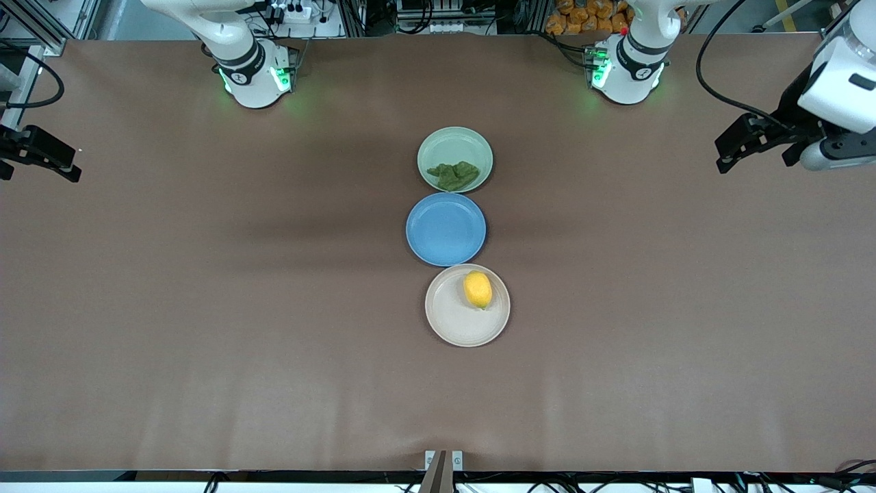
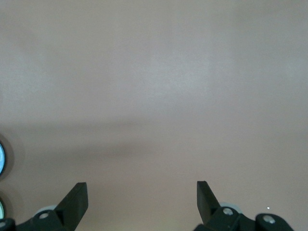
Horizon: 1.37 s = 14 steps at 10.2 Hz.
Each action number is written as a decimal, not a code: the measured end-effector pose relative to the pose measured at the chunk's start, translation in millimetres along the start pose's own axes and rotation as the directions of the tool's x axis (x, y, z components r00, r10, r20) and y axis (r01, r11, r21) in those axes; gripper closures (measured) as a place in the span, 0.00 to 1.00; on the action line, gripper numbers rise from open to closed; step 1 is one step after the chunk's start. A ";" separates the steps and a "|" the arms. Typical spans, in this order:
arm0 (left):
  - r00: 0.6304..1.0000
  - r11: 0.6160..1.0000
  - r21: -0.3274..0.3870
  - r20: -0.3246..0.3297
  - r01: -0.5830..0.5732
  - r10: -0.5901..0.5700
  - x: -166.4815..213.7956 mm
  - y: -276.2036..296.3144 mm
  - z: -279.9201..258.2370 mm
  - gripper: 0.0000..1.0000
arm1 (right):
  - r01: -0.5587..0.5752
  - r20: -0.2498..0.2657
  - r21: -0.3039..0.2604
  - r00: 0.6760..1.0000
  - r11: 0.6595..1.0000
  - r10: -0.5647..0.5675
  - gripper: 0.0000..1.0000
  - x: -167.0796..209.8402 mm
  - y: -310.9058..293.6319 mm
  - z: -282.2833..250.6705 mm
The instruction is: Place lemon and lettuce in plates
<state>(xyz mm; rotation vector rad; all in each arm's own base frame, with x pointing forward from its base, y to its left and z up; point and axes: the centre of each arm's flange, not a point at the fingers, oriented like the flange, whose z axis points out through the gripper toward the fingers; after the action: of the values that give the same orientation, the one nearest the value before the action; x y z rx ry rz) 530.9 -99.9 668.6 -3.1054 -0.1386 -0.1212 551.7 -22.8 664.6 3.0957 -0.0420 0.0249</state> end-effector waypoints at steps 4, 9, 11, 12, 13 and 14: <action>1.000 1.000 -0.005 -0.002 -0.020 0.020 -1.3 0.9 -1.6 0.00 | 0.002 -0.002 0.000 1.000 1.000 -0.002 0.00 -0.5 -1.0 -1.0; 1.000 1.000 -0.019 -0.014 -0.001 0.001 7.7 -6.7 10.9 0.00 | 0.002 -0.010 0.001 1.000 1.000 -0.002 0.00 -3.3 -0.6 -5.8; 0.999 0.999 -0.025 -0.015 -0.048 0.047 10.1 -6.7 17.7 0.00 | 0.002 -0.014 0.001 1.000 1.000 -0.002 0.00 -4.5 -0.6 -7.9; 0.996 0.996 -0.033 -0.015 -0.083 0.082 11.9 -12.2 18.4 0.00 | 0.002 -0.015 0.001 1.000 1.000 -0.002 0.00 -4.8 -0.8 -8.3; 0.995 0.994 -0.048 -0.012 -0.095 0.094 14.2 -21.0 19.1 0.00 | 0.002 -0.015 0.001 1.000 1.000 -0.002 0.00 -4.8 -0.8 -8.4; 0.995 0.993 -0.063 -0.010 -0.096 0.096 15.9 -28.1 19.7 0.00 | 0.002 -0.015 0.001 1.000 1.000 -0.002 0.00 -4.8 -0.9 -8.4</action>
<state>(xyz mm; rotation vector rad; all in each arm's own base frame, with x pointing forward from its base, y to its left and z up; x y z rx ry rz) 545.7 -69.8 651.0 -3.1672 0.0153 -0.1367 546.7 -21.4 672.9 3.0966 -0.0377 0.0480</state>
